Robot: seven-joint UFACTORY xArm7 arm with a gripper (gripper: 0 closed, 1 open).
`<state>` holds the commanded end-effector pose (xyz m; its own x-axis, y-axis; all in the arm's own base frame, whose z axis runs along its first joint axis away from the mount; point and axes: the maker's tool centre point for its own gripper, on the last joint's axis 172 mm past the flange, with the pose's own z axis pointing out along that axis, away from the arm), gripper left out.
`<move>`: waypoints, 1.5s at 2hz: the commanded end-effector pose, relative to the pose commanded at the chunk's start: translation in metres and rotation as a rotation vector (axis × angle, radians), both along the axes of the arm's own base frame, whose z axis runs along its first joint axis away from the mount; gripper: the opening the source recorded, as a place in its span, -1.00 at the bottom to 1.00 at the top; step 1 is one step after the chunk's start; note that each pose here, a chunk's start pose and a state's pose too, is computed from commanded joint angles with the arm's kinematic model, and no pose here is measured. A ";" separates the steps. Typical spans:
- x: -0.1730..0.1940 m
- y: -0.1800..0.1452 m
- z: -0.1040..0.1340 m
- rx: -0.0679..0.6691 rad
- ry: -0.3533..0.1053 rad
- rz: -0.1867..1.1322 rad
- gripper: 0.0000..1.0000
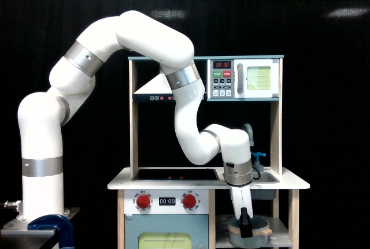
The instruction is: Put the bowl inside the kitchen cabinet
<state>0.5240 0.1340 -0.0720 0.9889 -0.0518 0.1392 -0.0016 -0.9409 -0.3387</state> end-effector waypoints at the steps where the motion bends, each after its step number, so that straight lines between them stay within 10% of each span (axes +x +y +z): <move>1: -0.037 -0.052 0.051 0.000 0.000 0.000 1.00; 3: -0.212 -0.244 0.201 0.000 0.000 0.000 1.00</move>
